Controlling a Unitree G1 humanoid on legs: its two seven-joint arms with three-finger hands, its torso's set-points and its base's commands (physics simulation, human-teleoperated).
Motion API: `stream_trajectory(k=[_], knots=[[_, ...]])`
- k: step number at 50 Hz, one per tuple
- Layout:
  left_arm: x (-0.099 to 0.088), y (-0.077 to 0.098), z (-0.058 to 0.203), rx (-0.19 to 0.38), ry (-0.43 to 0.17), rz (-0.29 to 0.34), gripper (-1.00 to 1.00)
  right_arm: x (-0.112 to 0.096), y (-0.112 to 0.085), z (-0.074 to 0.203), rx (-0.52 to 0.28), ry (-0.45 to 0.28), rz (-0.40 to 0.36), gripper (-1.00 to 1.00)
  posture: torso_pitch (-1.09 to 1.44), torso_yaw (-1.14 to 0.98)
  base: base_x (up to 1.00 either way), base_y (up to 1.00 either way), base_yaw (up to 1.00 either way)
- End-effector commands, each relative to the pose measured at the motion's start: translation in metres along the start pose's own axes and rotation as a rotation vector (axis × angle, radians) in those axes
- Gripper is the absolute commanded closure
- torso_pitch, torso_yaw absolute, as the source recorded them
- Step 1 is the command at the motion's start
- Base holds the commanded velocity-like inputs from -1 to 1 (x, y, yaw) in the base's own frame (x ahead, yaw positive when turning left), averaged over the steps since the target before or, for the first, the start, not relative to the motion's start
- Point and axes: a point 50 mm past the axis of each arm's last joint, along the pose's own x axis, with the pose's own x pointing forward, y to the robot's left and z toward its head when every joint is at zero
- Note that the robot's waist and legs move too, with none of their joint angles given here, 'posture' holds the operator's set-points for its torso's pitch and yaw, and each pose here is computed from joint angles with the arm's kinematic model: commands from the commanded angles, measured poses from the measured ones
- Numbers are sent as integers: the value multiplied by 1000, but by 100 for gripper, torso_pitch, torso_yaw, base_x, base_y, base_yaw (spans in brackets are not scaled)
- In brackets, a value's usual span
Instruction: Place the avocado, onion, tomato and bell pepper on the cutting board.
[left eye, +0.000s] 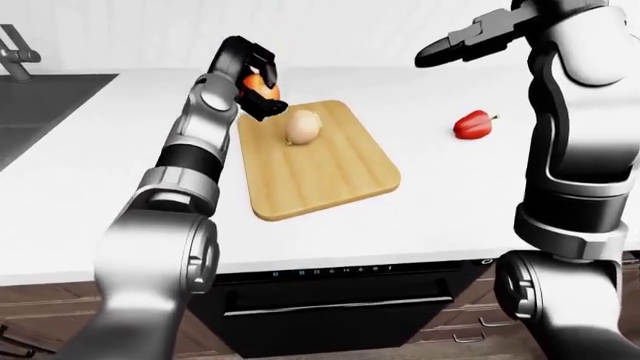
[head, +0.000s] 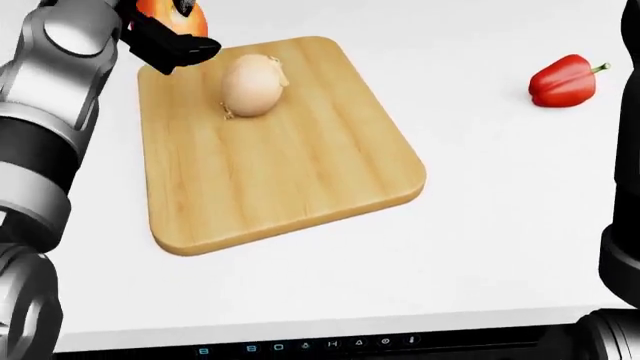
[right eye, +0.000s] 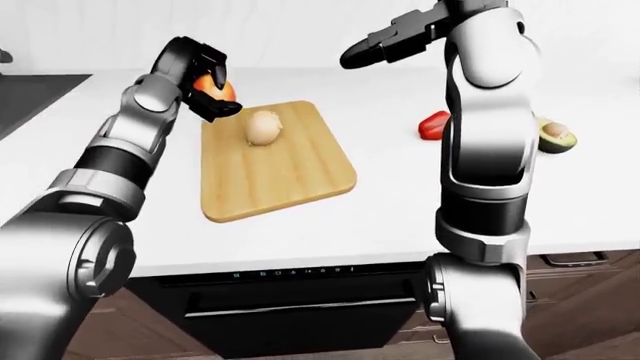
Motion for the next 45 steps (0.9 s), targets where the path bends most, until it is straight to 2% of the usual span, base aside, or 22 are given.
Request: stream_trajectory(k=[1,7,19,25,28,29,37,41,42,45], knots=[[0,15,25,14,-107,57,100,0,-11,20,-12,-77,-39,-100,0,0,0,0,0],[0,8,17,27,-95,44,100,-1,-11,20,-14,-79,-42,-100,0,0,0,0,0],[-1,7,11,29,-85,39,100,-1,-10,19,-16,-77,-46,-100,0,0,0,0,0],[-2,4,5,26,-80,14,100,-1,-8,16,-16,-73,-40,-100,0,0,0,0,0],[-2,7,8,17,-80,-4,100,0,-7,16,-16,-72,-39,-100,0,0,0,0,0],[-1,8,9,-14,-75,-24,100,0,-7,16,-15,-72,-38,-100,0,0,0,0,0],[-2,14,7,-6,-70,-14,100,1,-5,15,-15,-71,-33,-100,0,0,0,0,0],[-3,14,4,-7,-64,-39,100,1,-4,14,-14,-68,-33,-100,0,0,0,0,0],[-3,12,3,-37,-52,-78,100,1,-4,14,-14,-69,-33,-100,0,0,0,0,0],[-3,12,2,-23,-55,-82,100,0,-4,13,-12,-67,-33,-100,0,0,0,0,0]])
